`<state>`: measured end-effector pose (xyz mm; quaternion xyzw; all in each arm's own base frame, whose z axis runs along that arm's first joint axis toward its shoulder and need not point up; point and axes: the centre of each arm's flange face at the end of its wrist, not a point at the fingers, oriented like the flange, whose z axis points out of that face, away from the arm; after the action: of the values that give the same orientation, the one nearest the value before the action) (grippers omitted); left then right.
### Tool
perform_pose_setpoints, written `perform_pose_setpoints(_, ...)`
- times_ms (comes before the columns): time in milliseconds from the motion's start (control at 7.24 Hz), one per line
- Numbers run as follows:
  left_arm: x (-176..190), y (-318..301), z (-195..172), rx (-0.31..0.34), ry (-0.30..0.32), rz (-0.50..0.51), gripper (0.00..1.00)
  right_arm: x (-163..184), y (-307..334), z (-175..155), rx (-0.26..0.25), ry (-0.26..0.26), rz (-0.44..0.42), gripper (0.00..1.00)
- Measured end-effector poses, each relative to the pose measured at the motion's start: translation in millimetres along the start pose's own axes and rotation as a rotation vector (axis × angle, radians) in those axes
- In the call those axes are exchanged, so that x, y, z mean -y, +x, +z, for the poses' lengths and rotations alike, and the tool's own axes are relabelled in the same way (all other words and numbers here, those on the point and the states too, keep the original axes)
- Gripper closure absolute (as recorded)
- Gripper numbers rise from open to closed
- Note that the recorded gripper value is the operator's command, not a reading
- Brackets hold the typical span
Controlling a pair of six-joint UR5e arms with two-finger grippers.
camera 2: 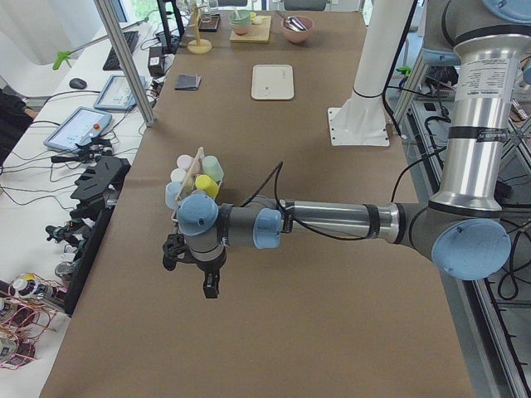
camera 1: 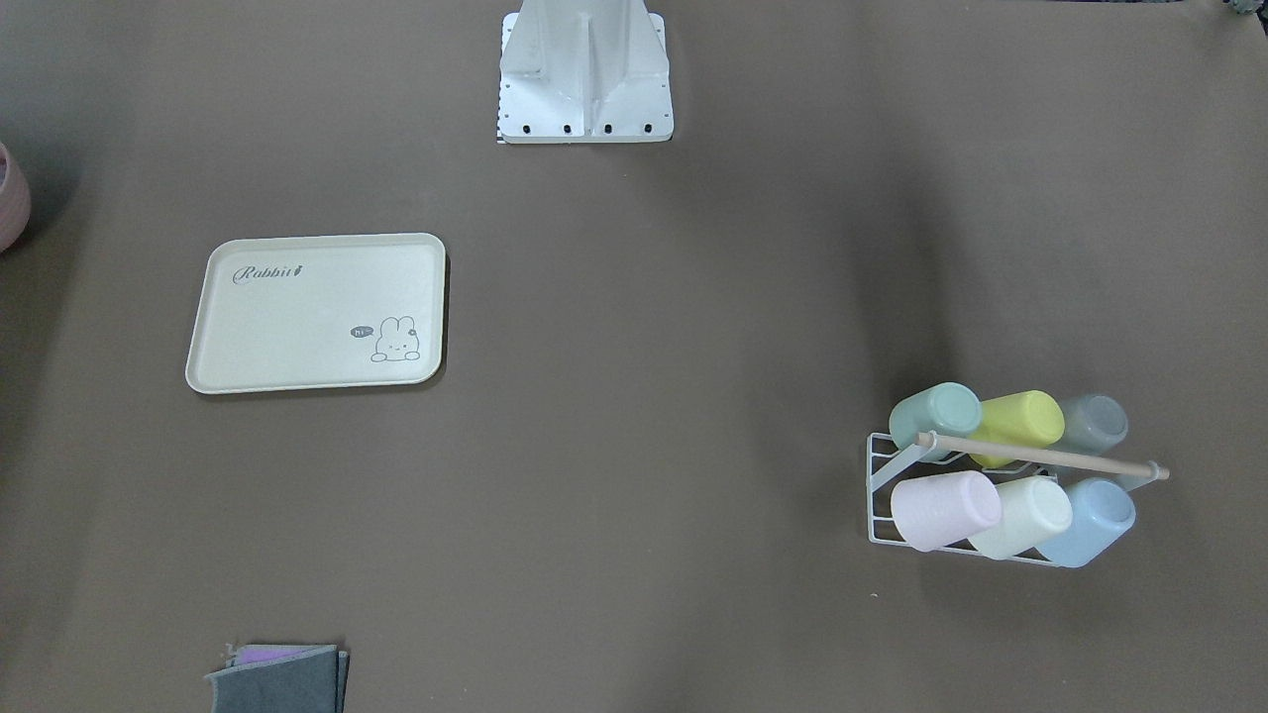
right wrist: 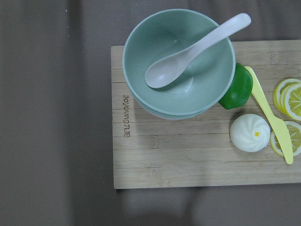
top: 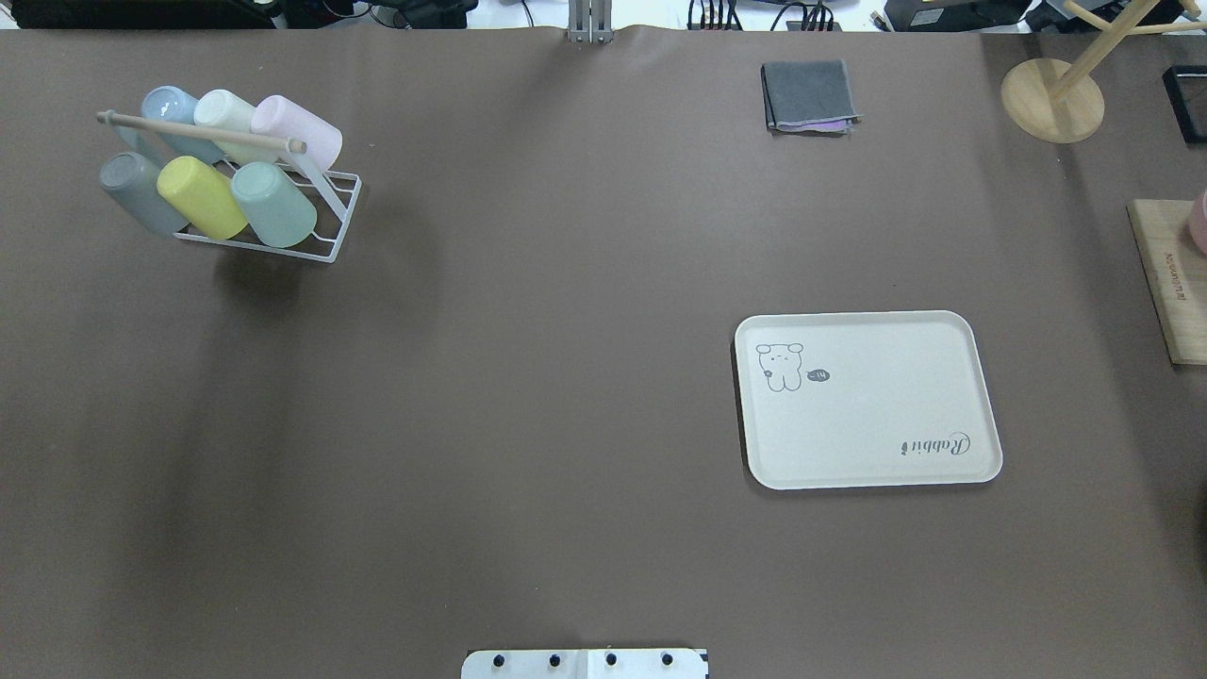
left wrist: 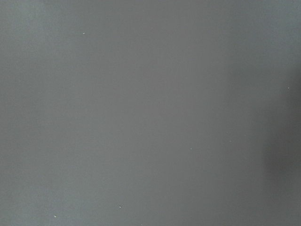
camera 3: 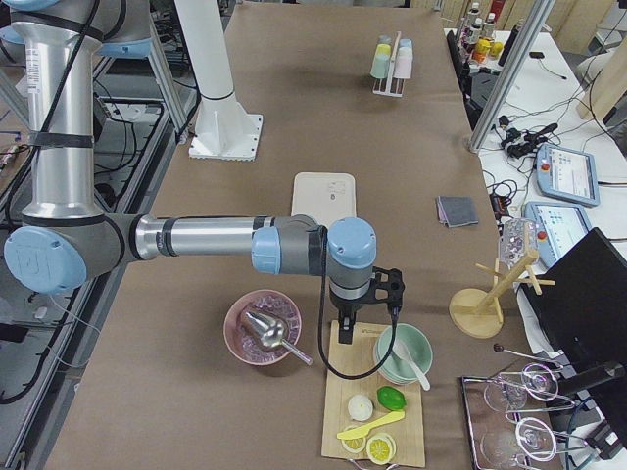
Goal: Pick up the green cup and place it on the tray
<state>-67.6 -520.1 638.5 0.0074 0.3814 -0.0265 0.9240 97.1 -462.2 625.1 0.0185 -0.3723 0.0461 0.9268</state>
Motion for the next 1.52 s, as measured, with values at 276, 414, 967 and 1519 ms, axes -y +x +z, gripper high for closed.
perform_pose_setpoints(276, 0, 0, 0, 0.000, 0.000, 0.000, 0.01, 0, -2, -2, 0.001, 0.005, -0.005, 0.00)
perform_pose_setpoints(414, 0, 0, 0, 0.000, -0.001, 0.001, 0.01, 1, -4, -5, 0.001, 0.010, -0.011, 0.00)
perform_pose_setpoints(967, 1, 1, 0, 0.000, 0.001, 0.003, 0.01, -1, -12, -9, 0.020, 0.019, -0.070, 0.01)
perform_pose_setpoints(1519, 2, 1, 0, 0.000, 0.001, 0.003, 0.01, 4, -63, 2, 0.111, -0.010, -0.067, 0.01)
